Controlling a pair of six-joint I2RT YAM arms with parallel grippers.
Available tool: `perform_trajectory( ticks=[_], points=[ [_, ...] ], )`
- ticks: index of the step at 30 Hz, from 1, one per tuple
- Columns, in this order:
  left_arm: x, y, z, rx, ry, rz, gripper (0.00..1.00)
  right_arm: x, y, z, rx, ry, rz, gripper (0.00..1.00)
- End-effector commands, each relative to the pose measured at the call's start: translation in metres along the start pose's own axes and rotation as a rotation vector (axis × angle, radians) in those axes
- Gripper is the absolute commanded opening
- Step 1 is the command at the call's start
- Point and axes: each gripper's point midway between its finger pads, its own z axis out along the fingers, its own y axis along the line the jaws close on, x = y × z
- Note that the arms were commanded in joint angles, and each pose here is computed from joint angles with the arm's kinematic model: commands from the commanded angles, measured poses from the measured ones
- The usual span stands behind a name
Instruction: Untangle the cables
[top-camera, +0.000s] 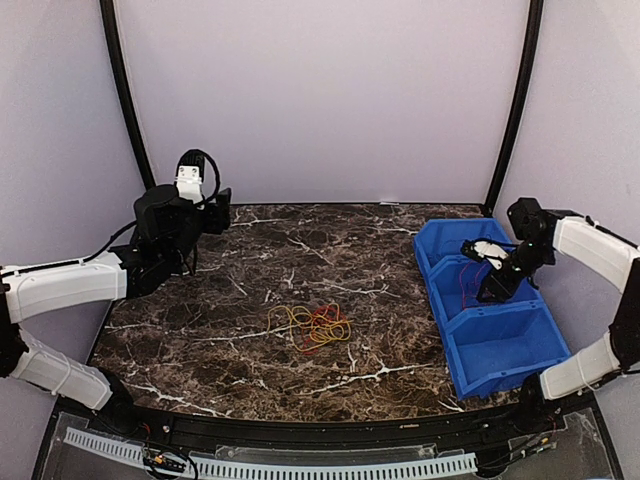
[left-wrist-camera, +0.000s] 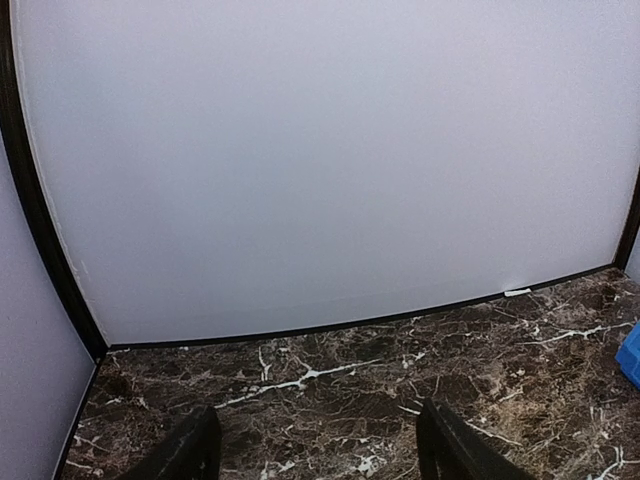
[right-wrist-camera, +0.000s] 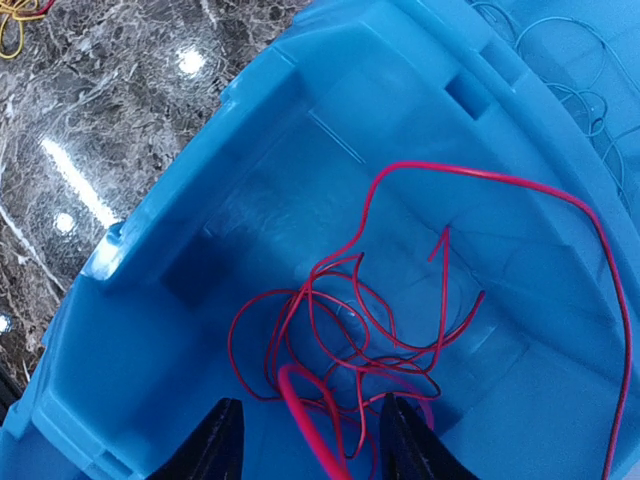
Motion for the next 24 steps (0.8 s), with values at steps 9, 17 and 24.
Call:
perform_trajectory(
  ticks=[9,17,24],
  points=[
    [-0.003,-0.012,-0.002,0.077,0.022,-0.048,0.7,-0.007,0.005,-0.079,0.043,0.043,-0.05,0.56],
    [0.008,-0.024,0.004,0.122,0.073,-0.045,0.7,0.002,0.011,-0.087,0.044,0.071,-0.072,0.62],
    [0.014,-0.027,0.007,0.13,0.095,-0.045,0.7,0.058,0.037,-0.043,-0.122,0.291,-0.06,0.65]
  ],
)
